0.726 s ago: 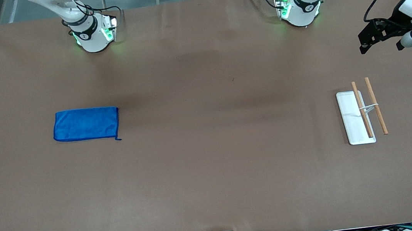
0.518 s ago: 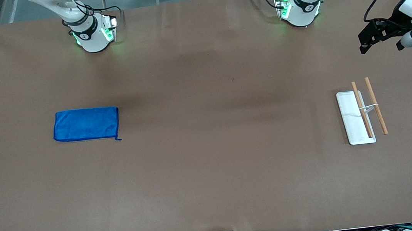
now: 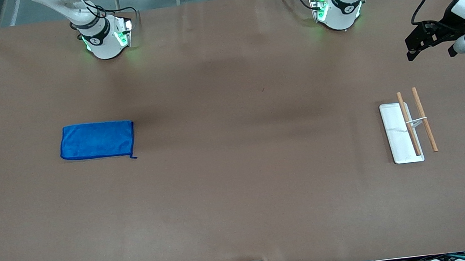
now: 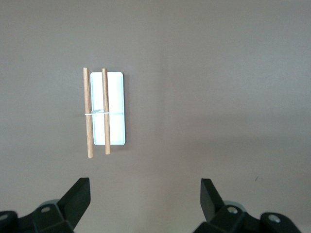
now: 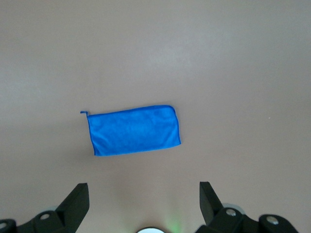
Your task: Right arm passes towel to left arm to hang
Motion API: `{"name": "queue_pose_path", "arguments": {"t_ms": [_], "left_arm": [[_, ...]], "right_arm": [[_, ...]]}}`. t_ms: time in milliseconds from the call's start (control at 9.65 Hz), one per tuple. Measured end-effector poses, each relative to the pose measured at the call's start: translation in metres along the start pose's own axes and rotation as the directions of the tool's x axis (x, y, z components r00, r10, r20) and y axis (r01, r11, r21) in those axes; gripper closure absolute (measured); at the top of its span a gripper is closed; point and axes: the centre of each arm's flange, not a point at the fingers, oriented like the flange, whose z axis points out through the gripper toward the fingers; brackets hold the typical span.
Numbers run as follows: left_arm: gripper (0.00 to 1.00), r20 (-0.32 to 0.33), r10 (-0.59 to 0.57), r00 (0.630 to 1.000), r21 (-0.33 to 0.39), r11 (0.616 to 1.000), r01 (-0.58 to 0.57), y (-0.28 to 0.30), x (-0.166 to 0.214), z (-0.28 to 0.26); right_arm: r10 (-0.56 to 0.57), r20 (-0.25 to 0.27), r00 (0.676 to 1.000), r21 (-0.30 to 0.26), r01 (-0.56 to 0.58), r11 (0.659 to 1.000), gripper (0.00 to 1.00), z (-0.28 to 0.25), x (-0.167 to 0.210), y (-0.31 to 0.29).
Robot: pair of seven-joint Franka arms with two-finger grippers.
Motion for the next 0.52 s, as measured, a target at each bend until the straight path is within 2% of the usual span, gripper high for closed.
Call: {"name": "queue_pose_path", "arguments": {"t_ms": [104, 207, 518], "left_arm": [[0.00, 0.000, -0.002, 1.000, 0.000, 1.000, 0.002, -0.002, 0.000, 0.000], [0.00, 0.000, -0.002, 1.000, 0.000, 1.000, 0.002, -0.002, 0.000, 0.000], [0.00, 0.004, 0.002, 1.000, 0.000, 1.000, -0.002, -0.002, 0.001, 0.002]], "right_arm": [[-0.017, 0.042, 0.999, -0.002, 0.017, 1.000, 0.00, 0.031, 0.008, -0.010], [-0.037, 0.059, 0.998, -0.004, 0.037, 0.999, 0.00, 0.071, 0.019, -0.021], [-0.055, 0.057, 0.997, -0.007, 0.056, 0.998, 0.00, 0.210, 0.027, -0.030]]}}
